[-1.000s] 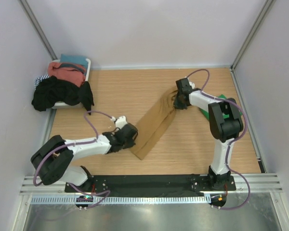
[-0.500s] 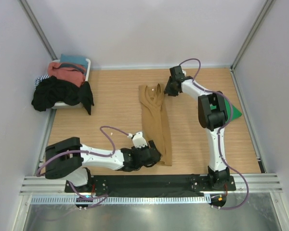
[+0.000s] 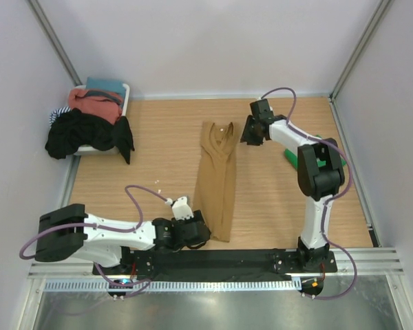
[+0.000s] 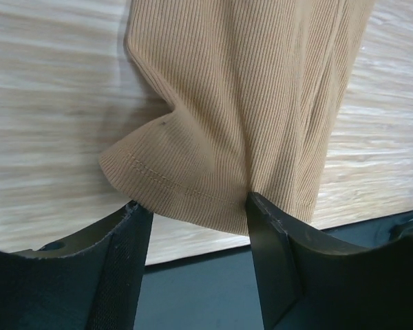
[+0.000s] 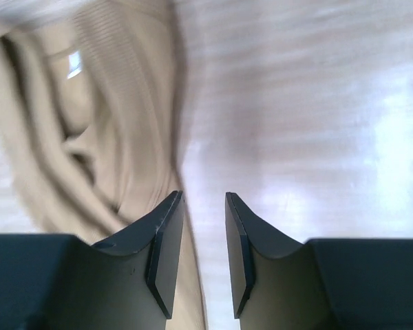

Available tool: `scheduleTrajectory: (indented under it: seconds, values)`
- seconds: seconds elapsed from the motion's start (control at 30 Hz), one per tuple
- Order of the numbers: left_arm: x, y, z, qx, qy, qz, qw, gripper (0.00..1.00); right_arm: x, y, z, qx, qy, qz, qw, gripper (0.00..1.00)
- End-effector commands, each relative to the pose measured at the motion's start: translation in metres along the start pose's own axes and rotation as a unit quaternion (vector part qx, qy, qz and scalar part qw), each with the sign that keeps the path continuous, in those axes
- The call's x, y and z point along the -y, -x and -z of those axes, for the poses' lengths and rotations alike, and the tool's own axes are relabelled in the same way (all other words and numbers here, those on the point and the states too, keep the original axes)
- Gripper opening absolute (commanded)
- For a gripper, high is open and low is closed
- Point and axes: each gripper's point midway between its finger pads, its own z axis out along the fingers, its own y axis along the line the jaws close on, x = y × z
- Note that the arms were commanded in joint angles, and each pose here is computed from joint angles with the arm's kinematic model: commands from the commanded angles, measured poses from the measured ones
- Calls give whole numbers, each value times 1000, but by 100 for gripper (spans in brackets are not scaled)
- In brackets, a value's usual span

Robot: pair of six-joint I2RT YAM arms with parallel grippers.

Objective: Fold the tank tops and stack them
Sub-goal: Fold the tank top

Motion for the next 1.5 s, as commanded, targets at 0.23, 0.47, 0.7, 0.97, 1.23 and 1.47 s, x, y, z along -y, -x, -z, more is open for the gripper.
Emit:
scheduleTrajectory:
  seconds: [0.23,0.47,0.7,0.97,1.23,1.47]
  values:
    - [-53,6,17,8,86,-39,996,68,-40,-96,88,-25,107,63,992,39]
    - [-54,26,38,28,107,-61,992,80,-57,-161,83,-74,147,70,984,40]
    - [-40,29,53,25,75,-65,995,79,-48,-165,57,-80,102,62,990,40]
    - [-50,59,74,58,47,-49,996,77,-33,-162,38,-85,43,78,992,35]
    - [-59,60,46,11,48,-36,998,78,-15,-147,37,-65,-6,94,993,23]
    - [-26,80,19,13,39,-66,997,77,11,-121,27,-74,-41,90,992,23]
